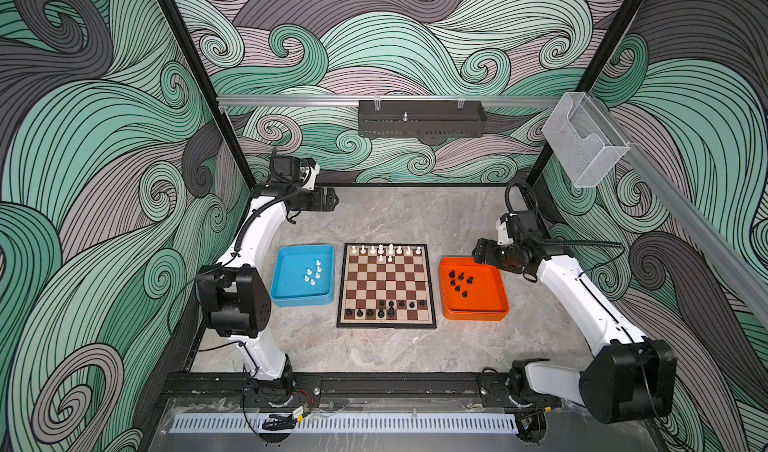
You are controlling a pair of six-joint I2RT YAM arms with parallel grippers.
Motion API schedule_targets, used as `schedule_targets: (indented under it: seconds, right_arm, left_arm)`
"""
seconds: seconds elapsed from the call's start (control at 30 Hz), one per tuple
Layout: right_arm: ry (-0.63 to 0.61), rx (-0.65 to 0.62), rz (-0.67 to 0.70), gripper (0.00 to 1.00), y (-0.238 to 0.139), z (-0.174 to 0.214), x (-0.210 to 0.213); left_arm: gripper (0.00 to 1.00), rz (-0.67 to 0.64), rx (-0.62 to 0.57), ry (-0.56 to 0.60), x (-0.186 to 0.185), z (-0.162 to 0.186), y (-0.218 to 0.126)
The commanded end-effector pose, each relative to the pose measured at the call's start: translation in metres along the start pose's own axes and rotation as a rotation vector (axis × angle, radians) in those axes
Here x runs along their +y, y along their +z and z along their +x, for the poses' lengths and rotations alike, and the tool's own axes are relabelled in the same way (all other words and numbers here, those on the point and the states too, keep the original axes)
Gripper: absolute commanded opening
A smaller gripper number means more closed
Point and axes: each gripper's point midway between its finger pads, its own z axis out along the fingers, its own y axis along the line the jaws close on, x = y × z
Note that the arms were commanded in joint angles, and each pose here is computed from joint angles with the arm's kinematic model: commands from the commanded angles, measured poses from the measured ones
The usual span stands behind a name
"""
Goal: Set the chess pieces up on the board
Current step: 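Raise both arms and move the right gripper over the orange tray, then lower the open right gripper onto a black piece in the orange tray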
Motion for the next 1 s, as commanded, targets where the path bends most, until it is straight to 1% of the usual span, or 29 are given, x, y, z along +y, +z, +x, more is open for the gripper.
schedule_targets:
  seconds: [0.0,0.1,0.2,0.4,0.6,0.87,0.97]
  right_arm:
    - [0.011,0.097,0.04,0.77,0.005,0.024,-0.007]
    - [0.001,0.153,0.062,0.72,0.013,0.03,-0.009]
    - [-0.008,0.18,0.095,0.67,0.021,0.03,-0.013]
    - [-0.027,0.258,0.096,0.66,0.044,0.033,-0.011]
    - [-0.052,0.27,0.118,0.63,0.059,0.025,-0.012]
    - [-0.066,0.323,0.12,0.52,0.078,0.028,-0.012]
    - [-0.069,0.336,0.121,0.49,0.082,0.03,-0.013]
  left_arm:
    - [0.99,0.141,0.041,-0.084,-0.024,-0.006,0.021]
    - [0.99,0.129,0.127,-0.067,-0.032,-0.004,0.035]
    - [0.98,0.13,0.167,-0.068,-0.033,-0.001,0.046]
    - [0.99,0.141,0.162,-0.074,-0.036,0.004,0.044]
    - [0.98,0.133,0.157,-0.063,-0.038,0.013,0.041]
    - [0.99,0.122,0.16,-0.047,-0.041,0.016,0.039]
    - [0.98,0.11,0.158,-0.041,-0.04,0.016,0.037]
